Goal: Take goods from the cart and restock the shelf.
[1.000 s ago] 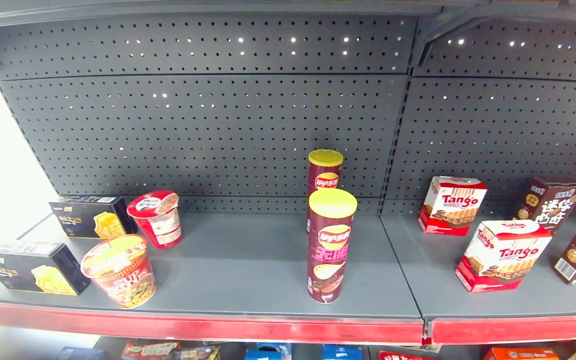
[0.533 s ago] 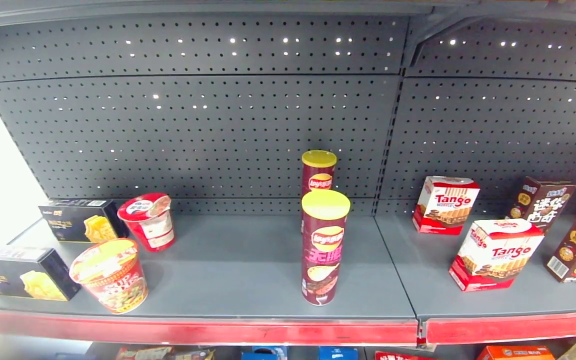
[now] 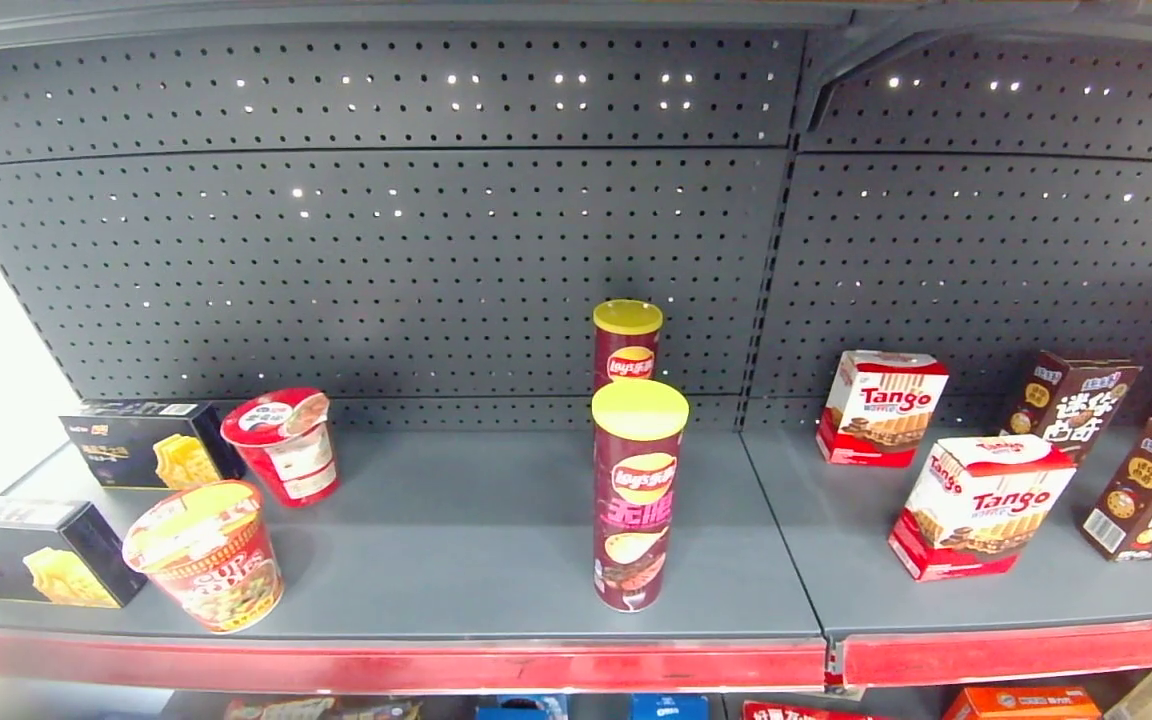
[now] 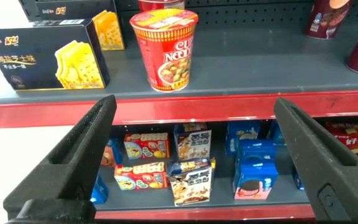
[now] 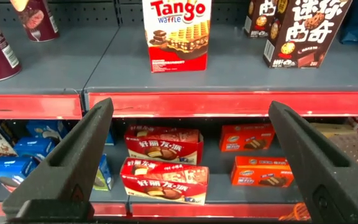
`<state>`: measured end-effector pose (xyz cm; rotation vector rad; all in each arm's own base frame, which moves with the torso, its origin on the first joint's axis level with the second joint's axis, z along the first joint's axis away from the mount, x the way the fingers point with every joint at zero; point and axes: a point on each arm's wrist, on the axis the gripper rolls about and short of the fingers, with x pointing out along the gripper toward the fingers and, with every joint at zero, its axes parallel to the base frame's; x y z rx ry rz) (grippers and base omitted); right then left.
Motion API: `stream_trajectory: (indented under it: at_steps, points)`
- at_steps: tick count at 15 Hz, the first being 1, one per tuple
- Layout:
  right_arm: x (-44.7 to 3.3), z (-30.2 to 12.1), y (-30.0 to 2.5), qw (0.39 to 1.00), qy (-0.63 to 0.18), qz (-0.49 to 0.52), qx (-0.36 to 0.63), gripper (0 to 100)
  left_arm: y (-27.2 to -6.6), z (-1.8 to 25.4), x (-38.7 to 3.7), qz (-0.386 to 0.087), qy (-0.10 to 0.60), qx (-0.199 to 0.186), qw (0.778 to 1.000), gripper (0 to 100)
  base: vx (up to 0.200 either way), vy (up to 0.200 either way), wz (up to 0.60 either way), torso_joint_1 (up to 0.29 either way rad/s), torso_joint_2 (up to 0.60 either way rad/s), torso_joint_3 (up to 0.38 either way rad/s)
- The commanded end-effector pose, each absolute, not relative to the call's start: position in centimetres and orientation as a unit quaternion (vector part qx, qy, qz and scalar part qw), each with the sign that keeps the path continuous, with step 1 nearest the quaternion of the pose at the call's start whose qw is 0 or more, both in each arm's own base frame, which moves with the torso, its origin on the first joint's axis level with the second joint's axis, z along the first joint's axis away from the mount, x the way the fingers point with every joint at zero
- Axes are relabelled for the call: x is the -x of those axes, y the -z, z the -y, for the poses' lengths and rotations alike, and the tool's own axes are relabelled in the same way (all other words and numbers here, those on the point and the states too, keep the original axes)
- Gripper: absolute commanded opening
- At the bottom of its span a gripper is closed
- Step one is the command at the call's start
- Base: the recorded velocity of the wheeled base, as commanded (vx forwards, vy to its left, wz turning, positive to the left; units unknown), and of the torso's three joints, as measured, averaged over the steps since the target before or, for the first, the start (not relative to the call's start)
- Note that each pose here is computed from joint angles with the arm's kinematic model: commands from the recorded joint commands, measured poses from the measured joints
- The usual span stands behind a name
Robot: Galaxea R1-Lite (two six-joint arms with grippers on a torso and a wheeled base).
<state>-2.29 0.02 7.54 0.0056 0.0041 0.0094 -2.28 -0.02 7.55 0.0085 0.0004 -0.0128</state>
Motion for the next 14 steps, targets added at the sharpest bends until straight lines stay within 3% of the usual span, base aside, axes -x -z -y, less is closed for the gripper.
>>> stream_trajectory:
  at_steps: [1,3,10,12,14]
  points:
    - [2.29,-0.02,-7.53,1.000,-0.005,-0.002,-0.002,100,-7.55,0.02,2.28,0.000,0.006,-0.004,1.000,100,0.000,0.000,0.00,0.000,0.00,0.000]
    - [2.29,-0.02,-7.53,1.000,-0.005,-0.002,-0.003,100,-7.55,0.02,2.28,0.000,0.006,-0.005,1.000,100,0.000,0.000,0.60,0.002,0.00,0.007]
    - [2.29,-0.02,-7.53,1.000,-0.005,-0.002,-0.004,100,-7.55,0.02,2.28,0.000,0.007,-0.005,1.000,100,0.000,0.000,0.00,0.000,0.00,0.000]
    - [2.29,-0.02,-7.53,1.000,-0.005,-0.002,-0.003,100,-7.55,0.02,2.28,0.000,0.007,-0.005,1.000,100,0.000,0.000,-0.60,0.000,0.00,0.007]
    - [2.29,-0.02,-7.53,1.000,-0.005,-0.002,-0.004,100,-7.55,0.03,2.28,0.000,0.008,-0.005,1.000,100,0.000,0.000,0.00,0.000,0.00,0.000]
